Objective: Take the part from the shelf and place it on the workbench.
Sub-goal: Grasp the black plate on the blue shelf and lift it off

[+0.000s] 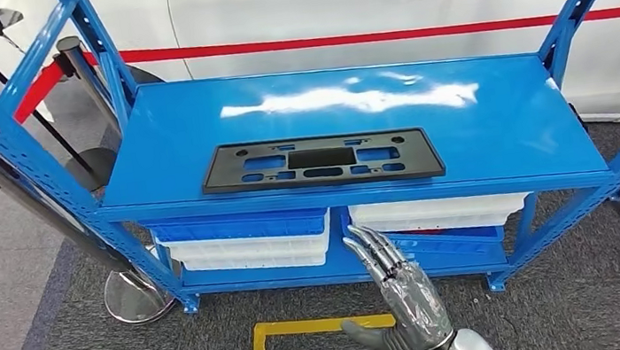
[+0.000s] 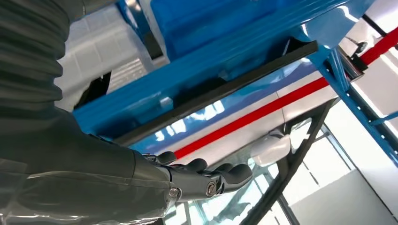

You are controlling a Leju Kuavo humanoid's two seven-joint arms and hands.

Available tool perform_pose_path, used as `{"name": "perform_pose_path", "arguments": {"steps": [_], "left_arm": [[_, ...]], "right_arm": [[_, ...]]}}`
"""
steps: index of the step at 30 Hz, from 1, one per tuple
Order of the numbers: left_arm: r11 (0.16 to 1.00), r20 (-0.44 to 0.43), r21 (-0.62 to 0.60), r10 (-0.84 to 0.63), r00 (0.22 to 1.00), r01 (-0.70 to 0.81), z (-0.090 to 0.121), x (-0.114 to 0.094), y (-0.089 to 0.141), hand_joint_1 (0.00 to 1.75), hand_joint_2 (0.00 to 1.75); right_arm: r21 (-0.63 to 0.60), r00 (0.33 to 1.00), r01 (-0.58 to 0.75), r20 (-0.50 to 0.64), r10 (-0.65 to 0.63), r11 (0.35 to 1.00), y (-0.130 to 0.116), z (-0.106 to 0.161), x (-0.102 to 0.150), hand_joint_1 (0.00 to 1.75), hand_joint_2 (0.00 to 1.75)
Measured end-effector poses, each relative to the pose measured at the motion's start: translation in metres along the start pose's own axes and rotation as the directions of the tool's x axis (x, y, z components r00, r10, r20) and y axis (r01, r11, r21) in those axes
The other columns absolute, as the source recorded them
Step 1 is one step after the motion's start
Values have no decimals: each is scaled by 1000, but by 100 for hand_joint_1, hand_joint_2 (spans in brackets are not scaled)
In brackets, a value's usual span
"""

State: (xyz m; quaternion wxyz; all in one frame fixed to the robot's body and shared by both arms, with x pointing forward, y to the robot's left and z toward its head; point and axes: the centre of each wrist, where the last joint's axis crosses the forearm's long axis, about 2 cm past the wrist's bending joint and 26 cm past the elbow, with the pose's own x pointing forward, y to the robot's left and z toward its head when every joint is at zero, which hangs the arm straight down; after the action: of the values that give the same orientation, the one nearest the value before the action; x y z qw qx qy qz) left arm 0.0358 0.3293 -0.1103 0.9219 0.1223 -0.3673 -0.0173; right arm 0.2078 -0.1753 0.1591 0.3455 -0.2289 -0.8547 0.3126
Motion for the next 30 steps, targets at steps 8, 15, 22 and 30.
{"name": "perform_pose_path", "arguments": {"steps": [8,15,22,30], "left_arm": [[1000,-5,-22,-15,1000,15,-2,3,1,0,0],[999,-5,-45,-23,1000,23,-6,7,0,0,0],[996,-22,-82,-27,999,25,-8,8,7,0,0],[994,-31,-108,-20,999,17,-9,8,12,0,0]], "right_arm": [[-25,966,-253,45,254,967,11,-3,-5,0,175],[-99,889,-435,109,444,895,20,-12,-4,0,175],[-141,841,-517,97,532,844,30,-25,-6,0,175],[-158,830,-534,91,551,831,30,-44,-14,0,175]]}}
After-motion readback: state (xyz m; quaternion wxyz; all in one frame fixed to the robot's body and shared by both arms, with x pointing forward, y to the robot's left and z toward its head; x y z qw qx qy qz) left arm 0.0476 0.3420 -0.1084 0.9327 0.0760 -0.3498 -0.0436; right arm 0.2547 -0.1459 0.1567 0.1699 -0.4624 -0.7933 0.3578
